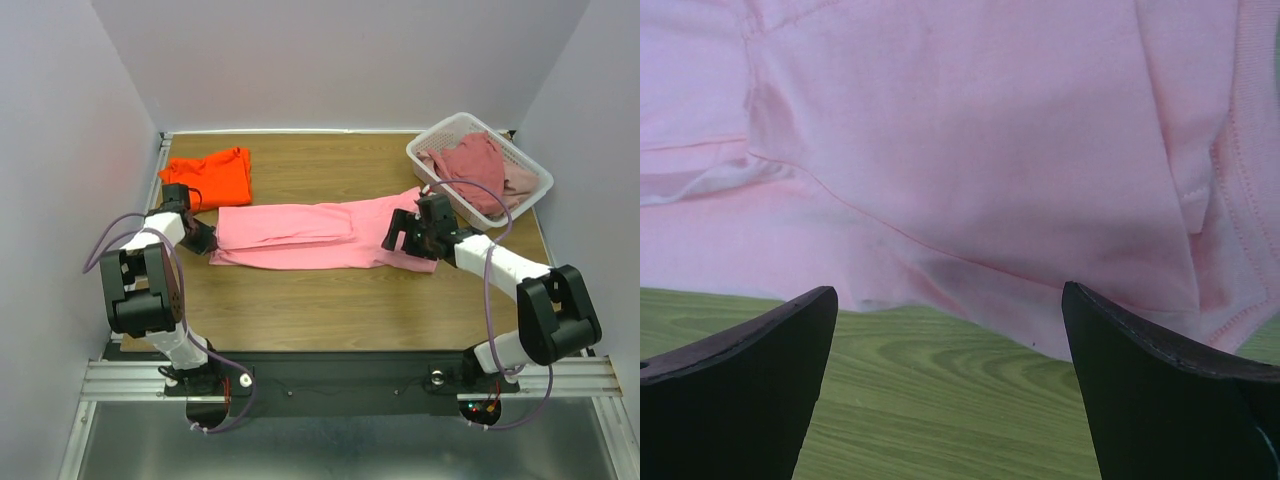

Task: Fold and stack the t-shirts
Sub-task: Fold the tshirt

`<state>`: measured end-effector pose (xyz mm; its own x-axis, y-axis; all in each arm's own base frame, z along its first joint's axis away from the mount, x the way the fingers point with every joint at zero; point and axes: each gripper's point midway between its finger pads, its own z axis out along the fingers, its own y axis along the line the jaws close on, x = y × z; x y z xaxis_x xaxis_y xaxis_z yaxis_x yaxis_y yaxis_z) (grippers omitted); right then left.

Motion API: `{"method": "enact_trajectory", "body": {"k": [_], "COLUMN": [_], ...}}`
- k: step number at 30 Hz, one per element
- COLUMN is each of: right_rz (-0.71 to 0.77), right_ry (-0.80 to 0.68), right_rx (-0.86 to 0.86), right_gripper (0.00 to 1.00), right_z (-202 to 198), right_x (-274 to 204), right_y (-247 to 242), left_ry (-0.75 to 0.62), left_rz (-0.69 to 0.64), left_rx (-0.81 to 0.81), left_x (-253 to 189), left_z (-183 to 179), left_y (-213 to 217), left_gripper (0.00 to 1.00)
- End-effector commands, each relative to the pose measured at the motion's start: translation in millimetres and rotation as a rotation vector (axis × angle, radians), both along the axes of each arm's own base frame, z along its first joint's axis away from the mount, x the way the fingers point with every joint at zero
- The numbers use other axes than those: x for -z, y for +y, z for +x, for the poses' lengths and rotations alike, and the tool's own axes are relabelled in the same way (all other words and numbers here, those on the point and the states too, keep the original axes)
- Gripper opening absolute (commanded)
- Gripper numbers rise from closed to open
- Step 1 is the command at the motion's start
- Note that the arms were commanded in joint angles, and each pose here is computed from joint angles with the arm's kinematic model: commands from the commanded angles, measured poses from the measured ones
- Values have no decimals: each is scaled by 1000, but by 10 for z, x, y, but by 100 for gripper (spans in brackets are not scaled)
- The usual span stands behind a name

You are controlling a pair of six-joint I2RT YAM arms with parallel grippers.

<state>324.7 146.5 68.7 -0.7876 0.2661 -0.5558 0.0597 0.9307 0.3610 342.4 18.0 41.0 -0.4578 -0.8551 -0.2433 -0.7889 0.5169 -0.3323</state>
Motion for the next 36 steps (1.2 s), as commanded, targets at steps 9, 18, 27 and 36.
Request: {"method": "enact_trajectory", "body": {"k": [9, 18, 27, 36], "right_rz": [-48, 24, -27, -75], "right_ry": [-37, -65, -26, 103], "right_rx": [27, -63, 37, 6], "right_gripper": [100, 100, 100, 100], "right_z": [97, 57, 133, 473], "right_x": [-65, -272, -124, 401], "right_y": [-61, 109, -18, 138], "left_ry": [-2, -121, -165, 39], "left_rz": [90, 121, 73, 21], "left_rx": [17, 2, 263, 314], "left_x": [-238, -693, -482, 428], "left_z": [133, 22, 142, -384], "left_y": [258, 246, -600, -714], "left_gripper": [77, 98, 98, 98]}}
